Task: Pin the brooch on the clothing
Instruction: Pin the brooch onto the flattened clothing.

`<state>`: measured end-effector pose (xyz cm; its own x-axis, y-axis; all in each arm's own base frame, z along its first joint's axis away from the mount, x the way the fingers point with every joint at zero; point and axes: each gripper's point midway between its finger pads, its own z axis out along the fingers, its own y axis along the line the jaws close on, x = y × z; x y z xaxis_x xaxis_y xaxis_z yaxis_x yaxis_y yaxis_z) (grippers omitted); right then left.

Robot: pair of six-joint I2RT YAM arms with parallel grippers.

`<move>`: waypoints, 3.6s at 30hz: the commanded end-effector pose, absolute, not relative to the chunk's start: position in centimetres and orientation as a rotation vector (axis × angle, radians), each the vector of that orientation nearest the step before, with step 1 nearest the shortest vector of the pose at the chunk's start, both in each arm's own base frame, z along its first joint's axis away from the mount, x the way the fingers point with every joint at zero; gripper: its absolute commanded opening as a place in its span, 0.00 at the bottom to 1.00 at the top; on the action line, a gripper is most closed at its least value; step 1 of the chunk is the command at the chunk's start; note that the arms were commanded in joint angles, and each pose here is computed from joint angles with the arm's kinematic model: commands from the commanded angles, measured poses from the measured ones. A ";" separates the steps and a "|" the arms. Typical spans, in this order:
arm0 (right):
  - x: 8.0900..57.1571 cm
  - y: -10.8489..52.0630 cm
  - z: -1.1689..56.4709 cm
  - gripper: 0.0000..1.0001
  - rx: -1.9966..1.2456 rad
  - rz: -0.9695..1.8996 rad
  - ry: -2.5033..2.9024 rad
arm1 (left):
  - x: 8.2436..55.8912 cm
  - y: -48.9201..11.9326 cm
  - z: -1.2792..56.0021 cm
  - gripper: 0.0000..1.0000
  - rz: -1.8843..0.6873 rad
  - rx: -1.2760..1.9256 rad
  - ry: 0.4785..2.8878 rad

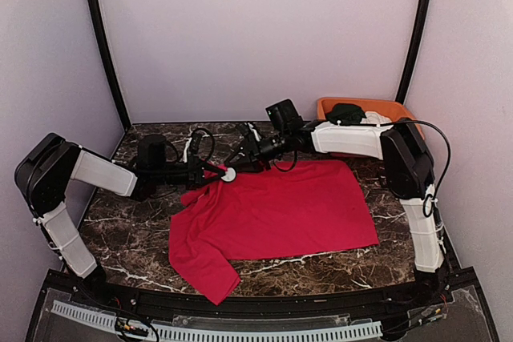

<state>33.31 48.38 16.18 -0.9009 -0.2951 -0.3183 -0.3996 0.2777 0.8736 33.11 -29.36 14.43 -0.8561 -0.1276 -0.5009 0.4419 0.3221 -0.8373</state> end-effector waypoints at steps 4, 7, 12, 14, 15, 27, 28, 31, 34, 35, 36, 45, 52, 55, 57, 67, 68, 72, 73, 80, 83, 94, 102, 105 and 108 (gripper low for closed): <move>32.7 49.1 14.8 0.31 -0.709 1.662 2.466 | 32.6 -29.5 15.0 0.01 -1.594 0.297 2.081; 32.4 49.1 14.9 0.33 -0.727 1.653 2.465 | 32.7 -29.5 15.0 0.01 -1.593 0.295 2.081; 32.2 49.3 15.1 0.32 -0.748 1.643 2.459 | 32.7 -29.5 14.9 0.01 -1.592 0.290 2.086; 32.3 49.3 15.1 0.29 -0.748 1.632 2.463 | 32.7 -29.5 14.9 0.01 -1.593 0.291 2.087; 32.3 49.3 15.1 0.26 -0.748 1.630 2.464 | 32.7 -29.5 14.9 0.01 -1.593 0.290 2.088; 32.4 49.4 15.3 0.14 -0.760 1.636 2.461 | 32.7 -29.6 15.0 0.01 -1.599 0.294 2.082; 32.4 49.4 15.2 0.14 -0.759 1.634 2.462 | 32.7 -29.6 15.0 0.01 -1.600 0.294 2.081; 32.4 49.4 14.9 0.12 -0.757 1.629 2.468 | 32.6 -29.6 15.2 0.01 -1.610 0.295 2.075; 32.4 49.4 14.5 0.10 -0.753 1.622 2.479 | 32.6 -29.6 15.3 0.01 -1.616 0.297 2.068; 32.4 49.4 14.5 0.10 -0.756 1.621 2.477 | 32.6 -29.6 15.4 0.01 -1.617 0.296 2.066; 32.4 49.4 14.5 0.10 -0.755 1.615 2.479 | 32.6 -29.7 15.4 0.01 -1.618 0.296 2.065; 32.0 49.6 14.8 0.22 -0.771 1.670 2.472 | 32.7 -29.6 15.4 0.01 -1.601 0.299 2.072; 32.3 49.9 15.0 0.23 -0.746 1.701 2.465 | 32.7 -29.4 15.1 0.01 -1.553 0.312 2.093; 32.3 49.9 14.9 0.23 -0.737 1.701 2.470 | 32.7 -29.3 15.0 0.01 -1.543 0.314 2.097; 32.4 50.0 14.8 0.23 -0.733 1.702 2.472 | 32.8 -29.3 15.0 0.01 -1.537 0.314 2.100; 32.4 50.3 14.7 0.27 -0.685 1.758 2.486 | 32.7 -29.2 14.9 0.01 -1.516 0.321 2.108; 32.4 50.3 14.6 0.27 -0.679 1.756 2.489 | 32.8 -29.2 14.9 0.01 -1.516 0.321 2.107; 32.5 50.1 14.2 0.23 -0.671 1.723 2.504 | 32.7 -29.1 15.0 0.01 -1.513 0.323 2.106; 32.6 50.1 14.0 0.21 -0.669 1.709 2.509 | 32.7 -29.1 15.0 0.01 -1.513 0.323 2.106; 32.6 49.7 13.3 0.10 -0.676 1.656 2.531 | 32.8 -29.1 15.0 0.01 -1.514 0.324 2.105; 32.7 49.6 13.3 0.10 -0.682 1.642 2.531 | 32.8 -29.1 14.9 0.01 -1.511 0.324 2.106; 33.4 49.2 12.5 0.10 -0.681 1.512 2.560 | 32.8 -29.2 15.2 0.01 -1.518 0.327 2.099; 34.2 48.3 11.3 0.08 -0.684 1.352 2.600 | 32.7 -29.2 15.5 0.01 -1.523 0.331 2.090; 34.5 47.9 10.9 0.08 -0.687 1.292 2.613 | 32.7 -29.2 15.7 0.01 -1.526 0.334 2.085; 34.8 47.6 10.7 0.08 -0.691 1.238 2.621 | 32.7 -29.3 15.8 0.01 -1.530 0.337 2.083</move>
